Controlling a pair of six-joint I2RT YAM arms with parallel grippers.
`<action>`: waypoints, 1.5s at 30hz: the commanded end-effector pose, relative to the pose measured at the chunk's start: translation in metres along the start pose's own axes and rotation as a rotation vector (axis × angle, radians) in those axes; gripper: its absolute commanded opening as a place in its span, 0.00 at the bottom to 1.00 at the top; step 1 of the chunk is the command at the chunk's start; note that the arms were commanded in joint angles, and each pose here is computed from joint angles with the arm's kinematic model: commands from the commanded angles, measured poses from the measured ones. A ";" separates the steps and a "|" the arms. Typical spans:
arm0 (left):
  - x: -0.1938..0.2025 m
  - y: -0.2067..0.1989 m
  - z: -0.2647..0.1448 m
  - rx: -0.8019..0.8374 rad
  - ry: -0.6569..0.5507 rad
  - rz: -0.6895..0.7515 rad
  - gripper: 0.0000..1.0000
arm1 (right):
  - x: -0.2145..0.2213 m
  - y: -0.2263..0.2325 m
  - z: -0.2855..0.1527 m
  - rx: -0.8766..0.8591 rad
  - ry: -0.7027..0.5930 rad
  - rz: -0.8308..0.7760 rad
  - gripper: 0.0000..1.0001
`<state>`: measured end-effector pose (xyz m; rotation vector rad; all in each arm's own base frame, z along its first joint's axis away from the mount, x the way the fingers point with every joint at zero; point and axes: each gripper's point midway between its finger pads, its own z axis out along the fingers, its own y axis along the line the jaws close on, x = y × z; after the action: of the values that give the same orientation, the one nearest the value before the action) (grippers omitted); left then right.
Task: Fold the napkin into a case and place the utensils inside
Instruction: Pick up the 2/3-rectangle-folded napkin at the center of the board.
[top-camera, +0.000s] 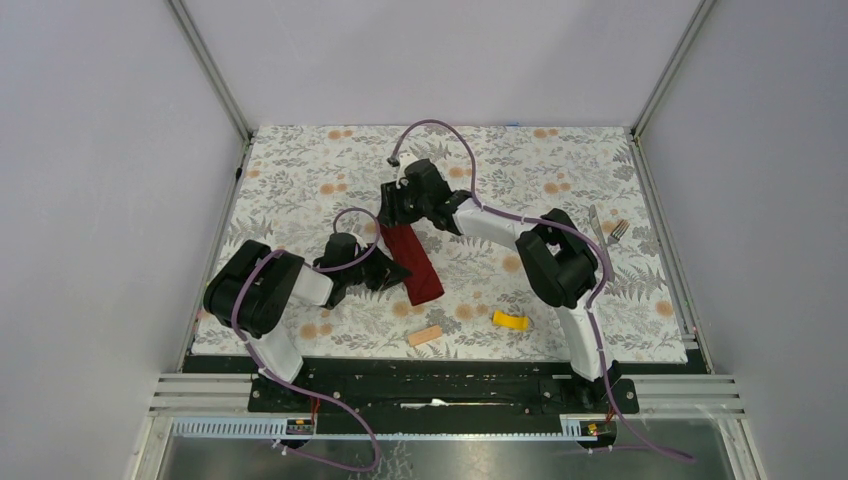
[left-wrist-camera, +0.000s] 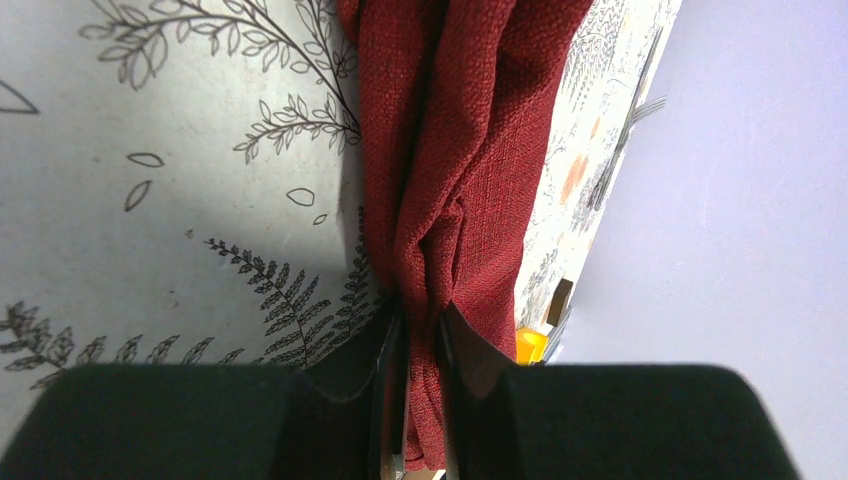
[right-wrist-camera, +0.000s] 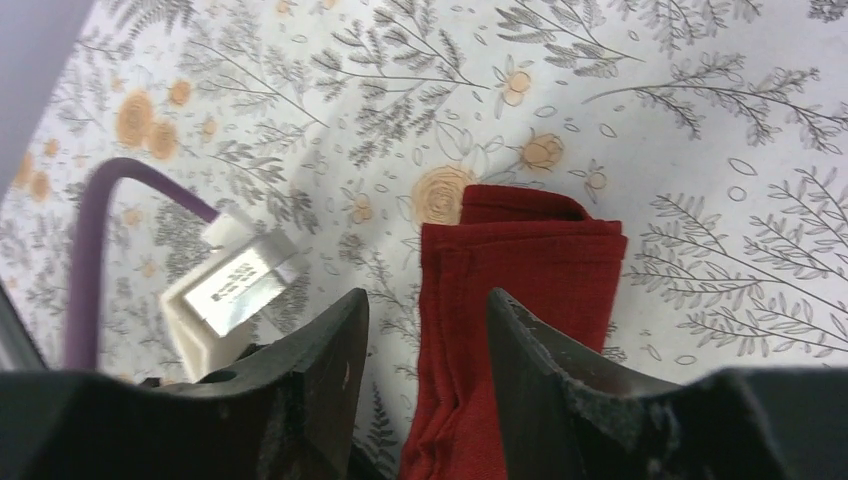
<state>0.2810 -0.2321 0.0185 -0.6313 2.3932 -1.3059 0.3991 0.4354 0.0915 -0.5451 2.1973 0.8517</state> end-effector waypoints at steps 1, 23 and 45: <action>0.017 0.038 -0.001 -0.118 0.039 -0.031 0.19 | -0.006 -0.012 0.007 0.081 -0.019 -0.051 0.52; 0.017 0.040 0.000 -0.118 0.037 -0.026 0.19 | 0.015 0.004 0.025 0.181 0.003 -0.195 0.48; 0.019 0.042 0.000 -0.116 0.040 -0.031 0.18 | 0.027 -0.003 0.036 0.365 0.010 -0.331 0.47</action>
<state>0.2809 -0.2336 0.0182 -0.6391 2.3828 -1.3295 0.3976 0.4459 0.0428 -0.6822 2.1796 0.3481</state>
